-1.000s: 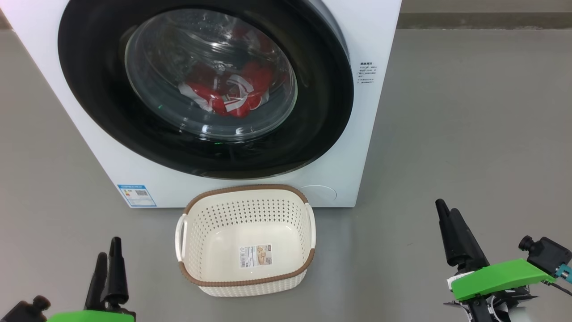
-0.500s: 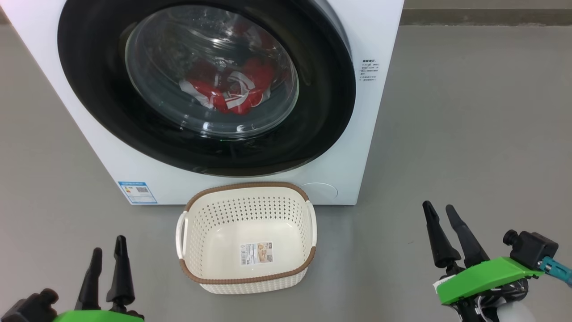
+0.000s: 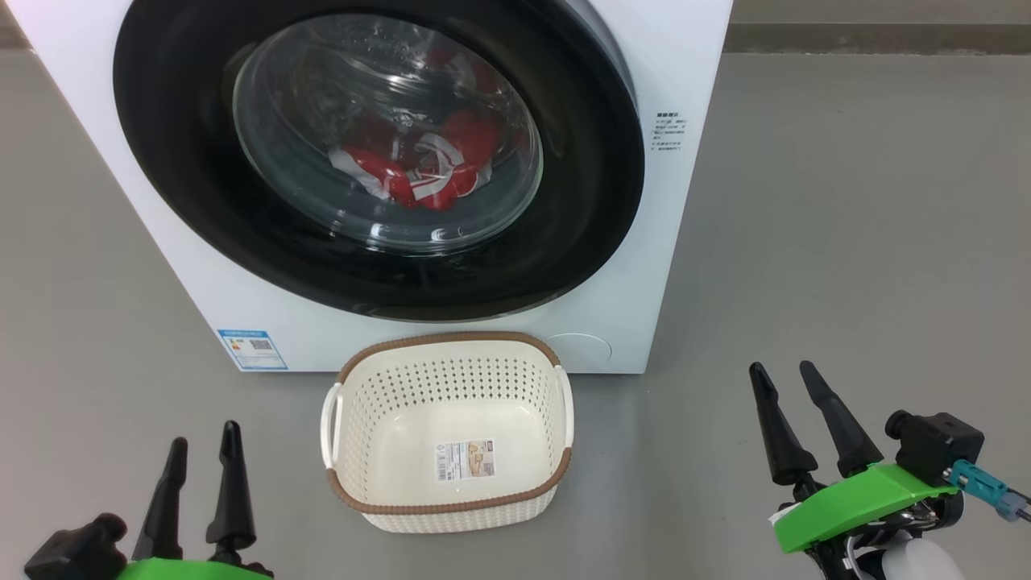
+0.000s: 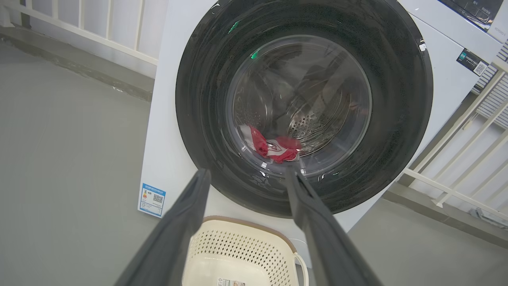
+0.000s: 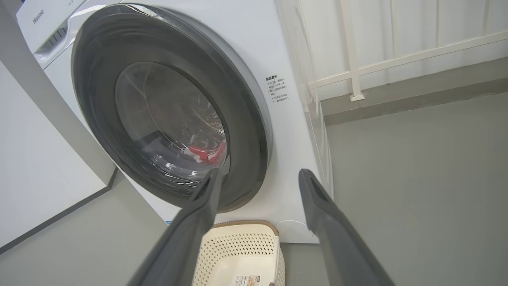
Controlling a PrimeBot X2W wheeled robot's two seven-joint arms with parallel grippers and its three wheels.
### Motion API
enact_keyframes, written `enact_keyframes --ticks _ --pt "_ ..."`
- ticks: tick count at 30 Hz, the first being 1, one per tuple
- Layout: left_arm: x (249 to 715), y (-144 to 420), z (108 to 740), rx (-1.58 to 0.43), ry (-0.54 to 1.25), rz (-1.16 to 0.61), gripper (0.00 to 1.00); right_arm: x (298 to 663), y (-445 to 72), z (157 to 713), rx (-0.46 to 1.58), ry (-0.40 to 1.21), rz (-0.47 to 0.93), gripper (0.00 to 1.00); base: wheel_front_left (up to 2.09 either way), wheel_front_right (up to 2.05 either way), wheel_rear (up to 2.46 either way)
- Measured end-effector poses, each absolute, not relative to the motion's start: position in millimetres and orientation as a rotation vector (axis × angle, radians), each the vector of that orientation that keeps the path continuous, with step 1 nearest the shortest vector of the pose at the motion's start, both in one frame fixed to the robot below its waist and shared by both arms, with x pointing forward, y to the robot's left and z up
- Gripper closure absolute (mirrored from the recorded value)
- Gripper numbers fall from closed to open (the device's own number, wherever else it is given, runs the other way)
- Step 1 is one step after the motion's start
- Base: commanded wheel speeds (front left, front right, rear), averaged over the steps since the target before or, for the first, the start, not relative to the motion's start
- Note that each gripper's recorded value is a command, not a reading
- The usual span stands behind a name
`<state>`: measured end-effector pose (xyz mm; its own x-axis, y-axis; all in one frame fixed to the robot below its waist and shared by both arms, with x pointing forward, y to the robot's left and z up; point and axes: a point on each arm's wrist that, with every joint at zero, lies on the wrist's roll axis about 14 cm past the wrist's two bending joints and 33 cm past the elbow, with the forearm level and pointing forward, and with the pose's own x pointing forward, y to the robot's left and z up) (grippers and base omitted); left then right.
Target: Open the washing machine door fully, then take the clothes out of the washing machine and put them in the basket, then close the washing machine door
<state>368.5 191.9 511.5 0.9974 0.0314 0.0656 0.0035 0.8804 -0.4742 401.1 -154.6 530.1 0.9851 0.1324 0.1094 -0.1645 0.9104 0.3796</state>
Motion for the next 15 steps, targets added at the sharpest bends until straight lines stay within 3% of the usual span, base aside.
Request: enact_keyframes --ticks 15 --pt "366.9 188.0 523.6 -0.334 -0.123 -0.015 0.0 404.3 -141.2 542.0 0.195 -0.139 0.214 0.0 0.0 0.0 0.0"
